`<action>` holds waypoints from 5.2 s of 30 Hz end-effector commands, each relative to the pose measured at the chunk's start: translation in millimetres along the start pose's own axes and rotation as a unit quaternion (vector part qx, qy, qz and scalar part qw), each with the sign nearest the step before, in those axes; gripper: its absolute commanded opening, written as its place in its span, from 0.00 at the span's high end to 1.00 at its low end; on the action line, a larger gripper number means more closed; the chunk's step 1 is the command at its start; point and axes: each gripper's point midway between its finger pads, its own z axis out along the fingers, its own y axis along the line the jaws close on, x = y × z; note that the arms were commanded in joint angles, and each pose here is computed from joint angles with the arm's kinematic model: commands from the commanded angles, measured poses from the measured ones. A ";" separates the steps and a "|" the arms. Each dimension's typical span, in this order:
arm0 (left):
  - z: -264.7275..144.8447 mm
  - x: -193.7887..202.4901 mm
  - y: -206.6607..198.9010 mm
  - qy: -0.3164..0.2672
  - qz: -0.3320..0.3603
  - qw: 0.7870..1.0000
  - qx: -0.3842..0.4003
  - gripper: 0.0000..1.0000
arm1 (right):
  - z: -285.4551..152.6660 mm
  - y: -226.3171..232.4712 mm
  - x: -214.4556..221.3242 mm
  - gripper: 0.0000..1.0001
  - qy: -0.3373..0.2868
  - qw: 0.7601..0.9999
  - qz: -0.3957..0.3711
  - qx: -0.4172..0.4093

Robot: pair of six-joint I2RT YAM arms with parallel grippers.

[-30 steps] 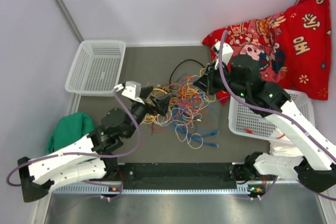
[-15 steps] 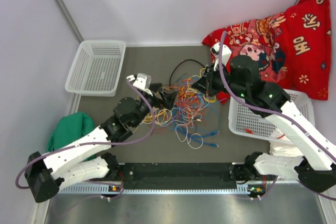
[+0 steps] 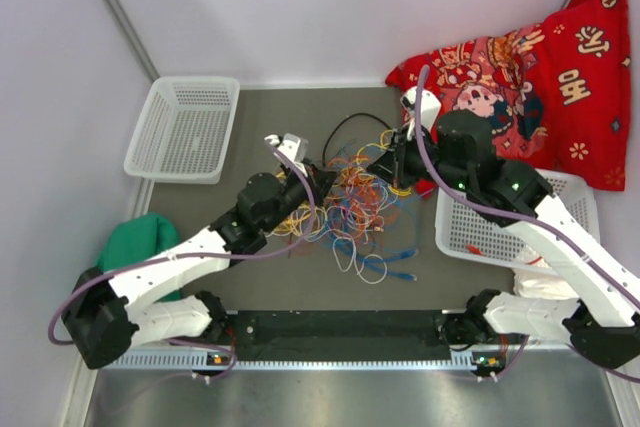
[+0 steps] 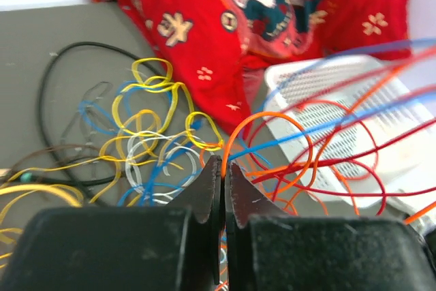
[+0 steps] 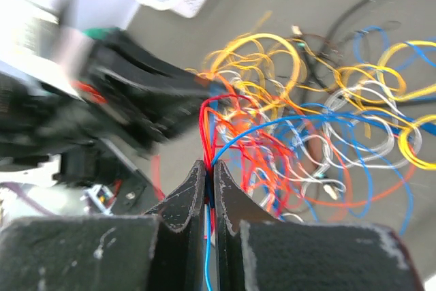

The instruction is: Untangle the cables

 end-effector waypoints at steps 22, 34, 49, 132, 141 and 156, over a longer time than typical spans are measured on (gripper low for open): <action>-78.2 -70.2 107.8 -0.026 -0.034 0.962 -0.271 1.00 | 19.3 -47.2 30.0 0.92 0.008 0.995 -0.012 0.098; -70.4 -57.3 90.9 -0.009 -0.060 0.974 -0.220 0.18 | 18.5 -41.6 25.2 1.00 0.006 0.996 -0.015 0.086; -63.3 -6.6 73.1 0.070 -0.092 0.981 -0.153 0.20 | 62.1 -34.2 78.7 0.44 0.079 0.997 0.005 0.022; 3.7 27.9 48.9 0.025 -0.112 0.993 0.001 0.54 | -109.6 65.1 -113.5 1.00 -0.157 0.985 -0.069 0.017; 3.0 -108.6 6.5 -0.105 -0.102 0.989 0.032 1.00 | -135.2 32.8 -123.4 1.00 -0.213 0.971 -0.063 0.082; 12.7 -106.3 -11.7 -0.022 -0.129 0.990 0.045 0.61 | -118.6 -23.0 -105.2 1.00 -0.214 0.948 -0.063 0.226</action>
